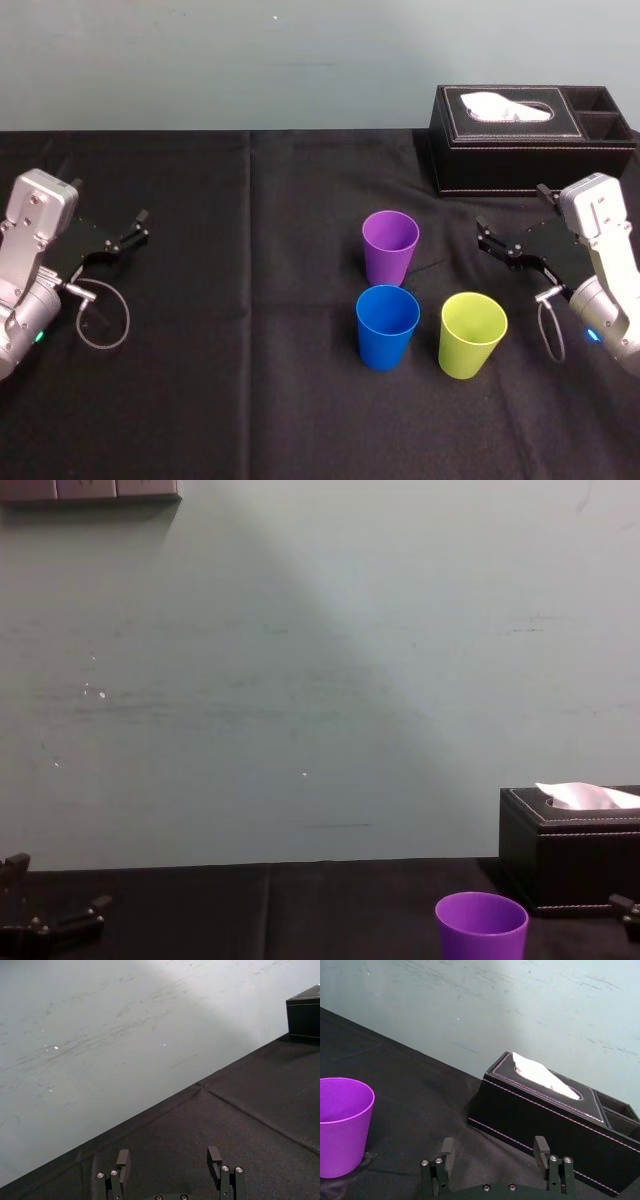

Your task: Stack the three plastic cups sequentially using one hand.

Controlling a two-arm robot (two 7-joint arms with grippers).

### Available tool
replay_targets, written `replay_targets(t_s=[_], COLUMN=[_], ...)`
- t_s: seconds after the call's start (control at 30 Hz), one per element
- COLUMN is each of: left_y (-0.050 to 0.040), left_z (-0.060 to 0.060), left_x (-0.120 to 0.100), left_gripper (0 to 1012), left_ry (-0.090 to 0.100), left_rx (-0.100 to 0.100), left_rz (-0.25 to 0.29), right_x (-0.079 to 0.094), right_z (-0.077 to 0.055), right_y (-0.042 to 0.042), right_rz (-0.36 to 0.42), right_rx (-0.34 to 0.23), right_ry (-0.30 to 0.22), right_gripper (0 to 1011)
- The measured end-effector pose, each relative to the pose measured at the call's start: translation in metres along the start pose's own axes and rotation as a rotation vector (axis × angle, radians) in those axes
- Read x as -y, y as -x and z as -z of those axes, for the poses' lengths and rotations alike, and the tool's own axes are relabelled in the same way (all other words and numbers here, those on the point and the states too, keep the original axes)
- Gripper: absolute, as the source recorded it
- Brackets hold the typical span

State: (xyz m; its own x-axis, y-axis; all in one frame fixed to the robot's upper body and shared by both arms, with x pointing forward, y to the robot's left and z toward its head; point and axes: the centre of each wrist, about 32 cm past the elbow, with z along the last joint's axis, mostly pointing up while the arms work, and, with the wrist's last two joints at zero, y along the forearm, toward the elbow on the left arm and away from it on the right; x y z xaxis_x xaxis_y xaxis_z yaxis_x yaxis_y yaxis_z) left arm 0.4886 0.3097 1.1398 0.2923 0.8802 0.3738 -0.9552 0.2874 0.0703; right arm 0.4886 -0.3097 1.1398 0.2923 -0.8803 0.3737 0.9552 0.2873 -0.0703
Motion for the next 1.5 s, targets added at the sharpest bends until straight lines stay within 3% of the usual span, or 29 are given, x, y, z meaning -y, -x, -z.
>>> replay_targets(t_s=[1.0, 1.23, 1.5], left_y=[0.0000, 0.0000, 0.0000], left_z=[0.000, 0.000, 0.000], left_x=[0.000, 0.000, 0.000], left_gripper=[1011, 1011, 1011], left_ry=[0.000, 0.000, 0.000], left_rx=[0.000, 0.000, 0.000], left_rz=[0.000, 0.000, 0.000], right_x=[0.000, 0.011, 0.041], right_z=[0.000, 0.001, 0.001], right_y=[-0.0005, -0.0104, -0.0271], right_rz=[0.002, -0.021, -0.083], right_rx=[-0.004, -0.086, -0.216], right_ry=[0.000, -0.017, -0.062], right_gripper=[1003, 1003, 1003])
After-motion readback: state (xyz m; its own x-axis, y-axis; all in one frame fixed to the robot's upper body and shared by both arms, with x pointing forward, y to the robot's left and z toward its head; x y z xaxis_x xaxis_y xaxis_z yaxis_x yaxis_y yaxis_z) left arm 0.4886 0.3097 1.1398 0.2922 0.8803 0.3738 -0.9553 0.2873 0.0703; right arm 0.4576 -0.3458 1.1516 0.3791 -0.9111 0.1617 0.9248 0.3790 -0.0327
